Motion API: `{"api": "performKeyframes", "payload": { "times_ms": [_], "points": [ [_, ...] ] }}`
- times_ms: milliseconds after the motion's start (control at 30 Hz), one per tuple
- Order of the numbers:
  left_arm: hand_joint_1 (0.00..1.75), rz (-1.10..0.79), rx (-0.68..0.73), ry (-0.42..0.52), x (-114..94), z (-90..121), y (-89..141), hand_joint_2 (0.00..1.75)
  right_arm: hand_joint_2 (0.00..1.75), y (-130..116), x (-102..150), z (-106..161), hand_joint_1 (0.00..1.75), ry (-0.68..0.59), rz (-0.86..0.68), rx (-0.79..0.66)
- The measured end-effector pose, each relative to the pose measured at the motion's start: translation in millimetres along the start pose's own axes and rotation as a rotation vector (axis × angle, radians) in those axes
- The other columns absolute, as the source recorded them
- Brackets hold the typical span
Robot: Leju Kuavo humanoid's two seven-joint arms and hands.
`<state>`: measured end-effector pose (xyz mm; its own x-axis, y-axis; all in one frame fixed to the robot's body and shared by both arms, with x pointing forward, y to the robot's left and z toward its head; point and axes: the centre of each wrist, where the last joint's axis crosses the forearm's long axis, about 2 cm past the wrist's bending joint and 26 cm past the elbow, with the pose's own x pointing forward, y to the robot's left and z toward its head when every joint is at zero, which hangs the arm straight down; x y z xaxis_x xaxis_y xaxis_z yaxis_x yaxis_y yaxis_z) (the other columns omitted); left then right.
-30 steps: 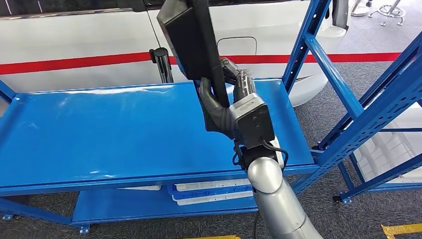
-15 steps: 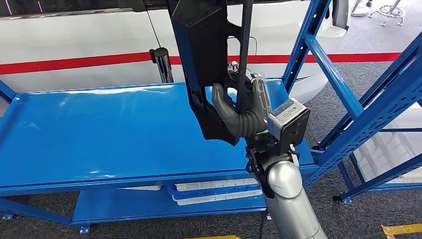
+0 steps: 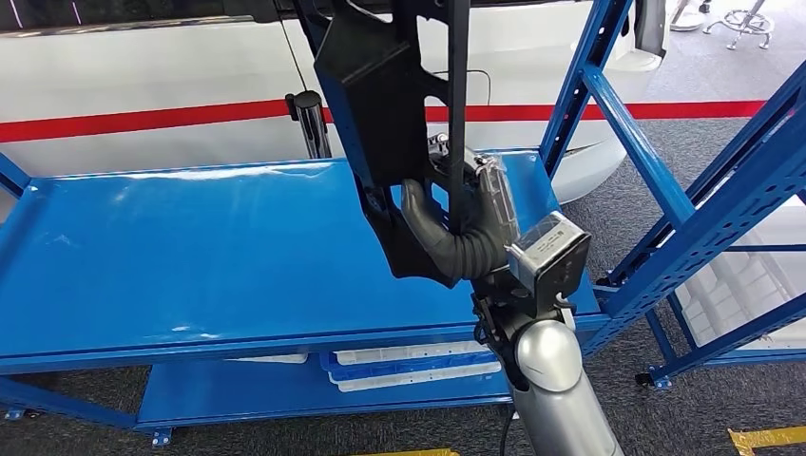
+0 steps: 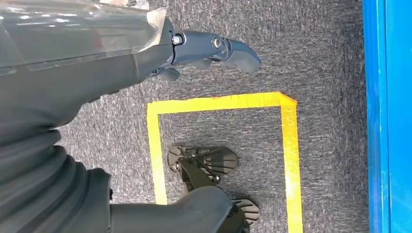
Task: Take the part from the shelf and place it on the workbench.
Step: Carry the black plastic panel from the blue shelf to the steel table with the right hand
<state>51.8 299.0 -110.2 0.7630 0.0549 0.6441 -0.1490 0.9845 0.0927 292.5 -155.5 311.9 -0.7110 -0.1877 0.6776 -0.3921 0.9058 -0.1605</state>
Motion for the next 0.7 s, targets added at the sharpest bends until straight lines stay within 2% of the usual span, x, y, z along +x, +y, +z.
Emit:
{"api": "performKeyframes", "payload": {
  "times_ms": [700],
  "points": [
    [0.0,0.021,-0.011,0.005,-1.8,1.8,-5.6,1.75,1.75,-1.0,-8.0,25.2,1.75,0.014,-0.004,-0.002]
  ]
}}
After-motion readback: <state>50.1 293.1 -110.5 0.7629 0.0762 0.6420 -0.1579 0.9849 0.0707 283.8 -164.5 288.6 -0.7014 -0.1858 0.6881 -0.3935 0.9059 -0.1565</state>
